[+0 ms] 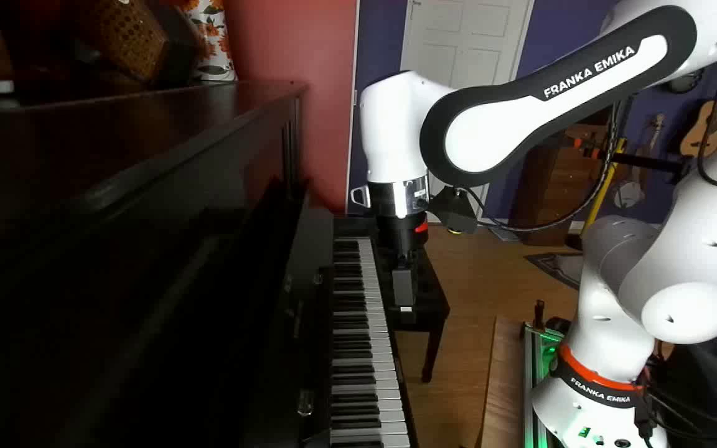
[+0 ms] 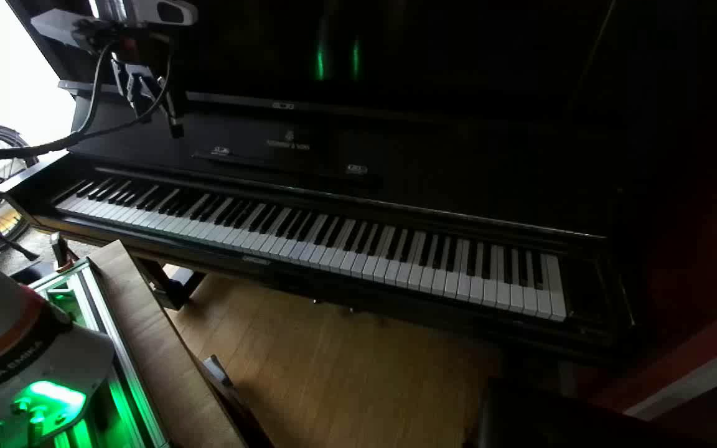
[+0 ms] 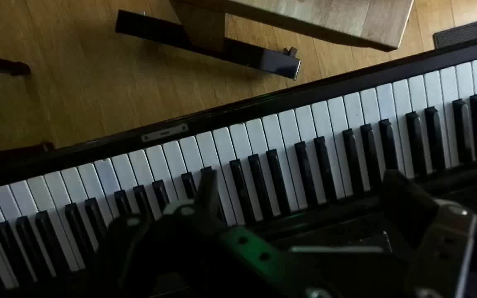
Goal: Press one black key on the right side of the piano
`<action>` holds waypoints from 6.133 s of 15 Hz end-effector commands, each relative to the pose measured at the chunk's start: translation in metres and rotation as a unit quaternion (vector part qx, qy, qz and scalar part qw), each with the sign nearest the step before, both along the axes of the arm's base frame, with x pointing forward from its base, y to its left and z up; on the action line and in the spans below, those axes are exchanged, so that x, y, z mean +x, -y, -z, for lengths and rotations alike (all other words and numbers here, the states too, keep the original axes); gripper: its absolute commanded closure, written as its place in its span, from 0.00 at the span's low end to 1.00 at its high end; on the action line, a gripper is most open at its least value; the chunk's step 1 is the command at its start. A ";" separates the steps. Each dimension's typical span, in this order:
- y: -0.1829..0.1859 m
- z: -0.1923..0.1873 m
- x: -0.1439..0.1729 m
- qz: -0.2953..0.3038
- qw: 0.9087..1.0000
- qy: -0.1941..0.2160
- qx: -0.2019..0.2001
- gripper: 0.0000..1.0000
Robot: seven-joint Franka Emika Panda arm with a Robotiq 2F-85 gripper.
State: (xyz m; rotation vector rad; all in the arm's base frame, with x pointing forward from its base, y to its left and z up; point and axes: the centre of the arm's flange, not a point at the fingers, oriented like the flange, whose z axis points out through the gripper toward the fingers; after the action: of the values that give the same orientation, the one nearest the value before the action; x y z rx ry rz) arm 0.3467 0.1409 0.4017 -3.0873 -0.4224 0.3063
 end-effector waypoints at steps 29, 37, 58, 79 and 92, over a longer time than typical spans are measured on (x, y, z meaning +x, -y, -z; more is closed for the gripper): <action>0.246 0.102 0.070 0.001 0.999 0.022 -0.034 0.00; 0.256 0.168 0.122 -0.107 0.987 0.115 -0.024 0.00; 0.275 0.207 0.145 -0.117 0.983 0.141 -0.005 0.69; 0.288 0.248 0.173 -0.118 0.974 0.192 0.006 1.00; 0.291 0.250 0.173 -0.108 0.974 0.197 0.008 1.00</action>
State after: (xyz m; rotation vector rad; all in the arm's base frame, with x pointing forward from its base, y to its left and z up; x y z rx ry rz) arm 0.5192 -0.1447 0.1533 -3.0822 -0.7658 -0.2922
